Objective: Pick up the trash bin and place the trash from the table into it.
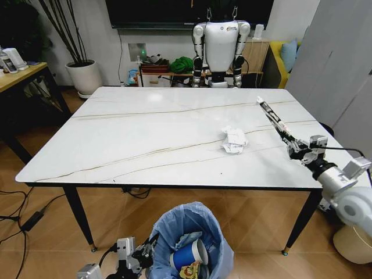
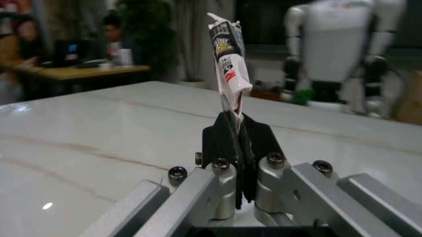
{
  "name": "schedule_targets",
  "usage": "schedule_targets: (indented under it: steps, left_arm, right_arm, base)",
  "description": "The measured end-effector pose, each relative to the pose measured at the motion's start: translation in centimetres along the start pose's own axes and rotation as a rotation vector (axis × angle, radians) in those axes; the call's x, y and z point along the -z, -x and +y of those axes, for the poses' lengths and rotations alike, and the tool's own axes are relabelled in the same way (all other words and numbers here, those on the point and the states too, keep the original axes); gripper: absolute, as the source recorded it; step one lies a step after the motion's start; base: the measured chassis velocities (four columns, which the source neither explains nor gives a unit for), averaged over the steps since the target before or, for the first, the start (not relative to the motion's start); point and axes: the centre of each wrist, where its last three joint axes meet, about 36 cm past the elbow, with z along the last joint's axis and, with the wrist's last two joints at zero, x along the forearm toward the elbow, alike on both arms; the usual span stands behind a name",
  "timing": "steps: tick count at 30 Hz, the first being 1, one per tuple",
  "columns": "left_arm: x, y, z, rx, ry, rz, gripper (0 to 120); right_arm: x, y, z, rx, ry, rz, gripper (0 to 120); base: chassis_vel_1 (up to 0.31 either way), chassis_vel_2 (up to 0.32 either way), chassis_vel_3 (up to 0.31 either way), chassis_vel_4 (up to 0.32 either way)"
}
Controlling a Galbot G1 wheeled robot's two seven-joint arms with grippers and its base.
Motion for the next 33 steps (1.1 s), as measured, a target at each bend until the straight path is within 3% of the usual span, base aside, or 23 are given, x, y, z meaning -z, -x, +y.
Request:
schedule_targets:
  steps: [1,2,3,4,6,12,15,19,23,29,33]
  left_arm:
    - [0.0,0.0,0.0,0.000,0.000,0.000,0]
    - [0.1,-0.2,-0.1,0.003,-0.007,-0.007,0]
    - [0.2,-0.3,-0.2,0.004,-0.009,-0.010,0]
    - [0.4,-0.4,-0.3,0.008,-0.009,-0.023,0]
    - [0.4,-0.5,-0.3,0.010,-0.008,-0.023,0]
    - [0.4,-0.6,-0.3,0.015,-0.008,-0.027,0]
    - [0.4,-0.6,-0.4,0.025,-0.016,-0.038,0]
    - [0.1,-0.4,-0.3,0.038,-0.022,-0.038,0]
    - [-0.1,-0.3,-0.3,0.044,-0.025,-0.037,0]
    - [-0.2,-0.3,-0.4,0.049,-0.030,-0.041,0]
    - [-0.3,-0.2,-0.4,0.050,-0.034,-0.041,0]
  right_arm:
    - [0.0,0.0,0.0,0.000,0.000,0.000,0]
    - [1.0,0.4,0.7,0.153,-0.040,0.007,0]
    - [1.2,0.5,1.0,0.193,-0.049,0.009,0]
    - [2.9,1.4,3.8,0.434,-0.089,0.026,0]
    - [3.8,1.8,5.5,0.549,-0.119,0.052,0]
    - [4.4,2.0,6.8,0.694,-0.209,0.112,0]
    - [4.8,2.2,6.8,0.846,-0.441,0.217,0]
    - [5.4,2.2,6.5,0.919,-0.591,0.269,0]
    - [5.6,2.2,6.5,0.949,-0.637,0.276,0]
    - [5.6,2.3,6.5,0.964,-0.642,0.270,0]
    - [5.4,2.2,6.4,0.964,-0.626,0.266,10]
  base:
    - [0.000,0.000,0.000,0.000]
    - [0.000,0.000,0.000,0.000]
    - [0.000,0.000,0.000,0.000]
    - [0.000,0.000,0.000,0.000]
    - [0.000,0.000,0.000,0.000]
    - [0.000,0.000,0.000,0.000]
    - [0.000,0.000,0.000,0.000]
    - [0.000,0.000,0.000,0.000]
    - [0.000,0.000,0.000,0.000]
    - [0.000,0.000,0.000,0.000]
    - [0.000,0.000,0.000,0.000]
